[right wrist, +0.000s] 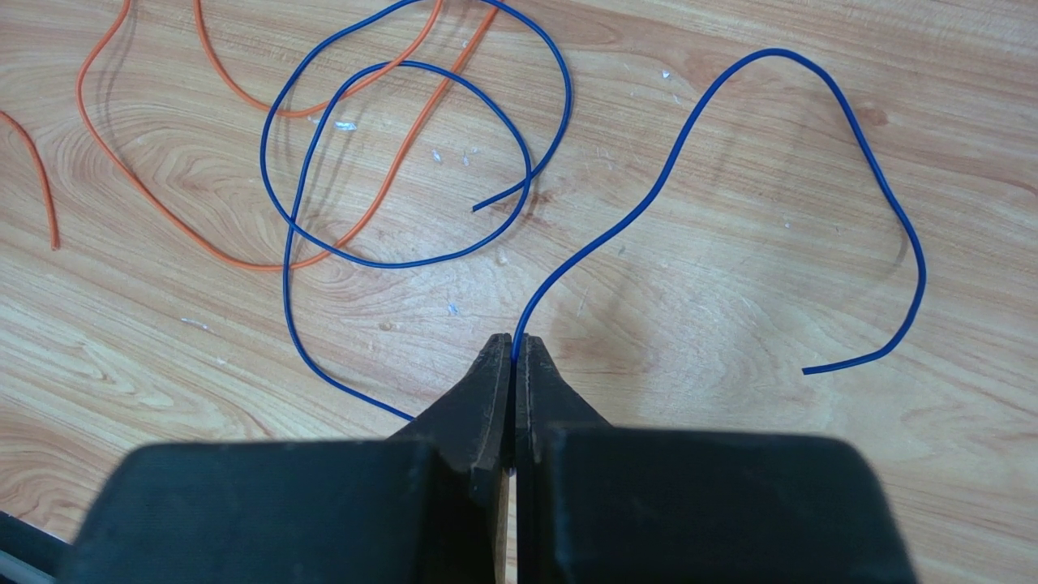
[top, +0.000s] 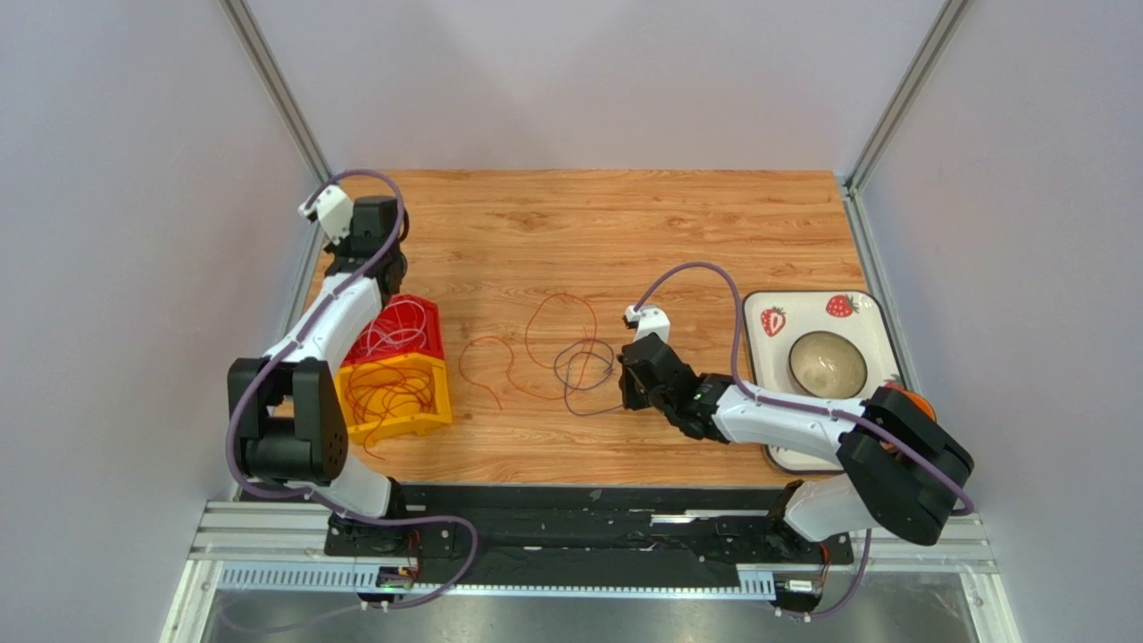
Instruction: Untangle the cables
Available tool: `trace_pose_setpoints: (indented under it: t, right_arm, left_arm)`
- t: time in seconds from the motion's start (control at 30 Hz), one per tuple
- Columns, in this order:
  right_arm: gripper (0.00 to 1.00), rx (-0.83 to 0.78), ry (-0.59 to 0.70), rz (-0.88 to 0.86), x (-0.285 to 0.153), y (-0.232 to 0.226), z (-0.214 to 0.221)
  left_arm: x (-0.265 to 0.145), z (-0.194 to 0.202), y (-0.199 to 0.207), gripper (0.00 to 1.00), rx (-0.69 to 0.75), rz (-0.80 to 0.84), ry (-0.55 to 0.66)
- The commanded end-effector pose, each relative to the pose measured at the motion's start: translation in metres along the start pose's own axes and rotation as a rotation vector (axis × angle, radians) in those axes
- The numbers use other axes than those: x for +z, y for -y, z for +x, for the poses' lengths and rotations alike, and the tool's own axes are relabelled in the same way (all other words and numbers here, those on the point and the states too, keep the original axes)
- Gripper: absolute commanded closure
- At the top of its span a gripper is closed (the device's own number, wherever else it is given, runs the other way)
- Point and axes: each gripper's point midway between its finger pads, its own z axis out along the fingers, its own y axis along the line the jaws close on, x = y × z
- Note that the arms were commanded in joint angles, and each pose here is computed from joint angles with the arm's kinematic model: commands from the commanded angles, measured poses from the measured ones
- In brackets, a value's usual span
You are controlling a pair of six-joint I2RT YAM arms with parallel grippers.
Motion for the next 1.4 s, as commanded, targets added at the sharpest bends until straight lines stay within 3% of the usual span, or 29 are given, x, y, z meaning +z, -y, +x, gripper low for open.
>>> trace_pose_setpoints:
  t: [0.0, 0.27, 0.43, 0.77, 0.8, 1.0, 1.2, 1.27, 1.37]
  right_arm:
    - [1.00, 0.013, 0.061, -0.033, -0.002, -0.009, -0.019]
    - [1.00, 0.005, 0.053, -0.035, -0.001, -0.011, -0.019]
    - [1.00, 0.004, 0.051, -0.032, 0.000, -0.011, -0.018]
    - [1.00, 0.003, 0.049, -0.031, 0.000, -0.010, -0.018]
    - [1.00, 0.003, 0.049, -0.031, 0.000, -0.010, -0.018]
    - [1.00, 0.004, 0.050, -0.033, 0.000, -0.011, -0.018]
    - [1.00, 0.005, 0.051, -0.030, 0.000, -0.010, -0.018]
    - [1.00, 0.007, 0.051, -0.030, 0.000, -0.010, -0.018]
    - [1.00, 0.005, 0.050, -0.032, 0.000, -0.010, -0.018]
  left_arm:
    - [-0.007, 0.025, -0.021, 1.00, -0.091, 0.009, -0.005]
    - [-0.021, 0.062, -0.063, 1.00, -0.138, -0.068, -0.055]
    - [-0.023, 0.066, -0.061, 1.00, -0.170, -0.087, -0.101]
    - [-0.013, 0.112, -0.056, 1.00, -0.178, -0.143, -0.319]
    - [-0.013, 0.113, -0.053, 0.94, -0.167, -0.130, -0.328]
    - [-0.016, 0.084, -0.027, 0.72, -0.109, 0.010, -0.294]
    - [-0.038, 0.049, -0.028, 0.60, -0.069, 0.045, -0.256]
    - [-0.047, 0.040, -0.029, 0.61, -0.066, 0.063, -0.244]
    - [-0.061, 0.040, -0.043, 0.75, -0.058, 0.042, -0.259]
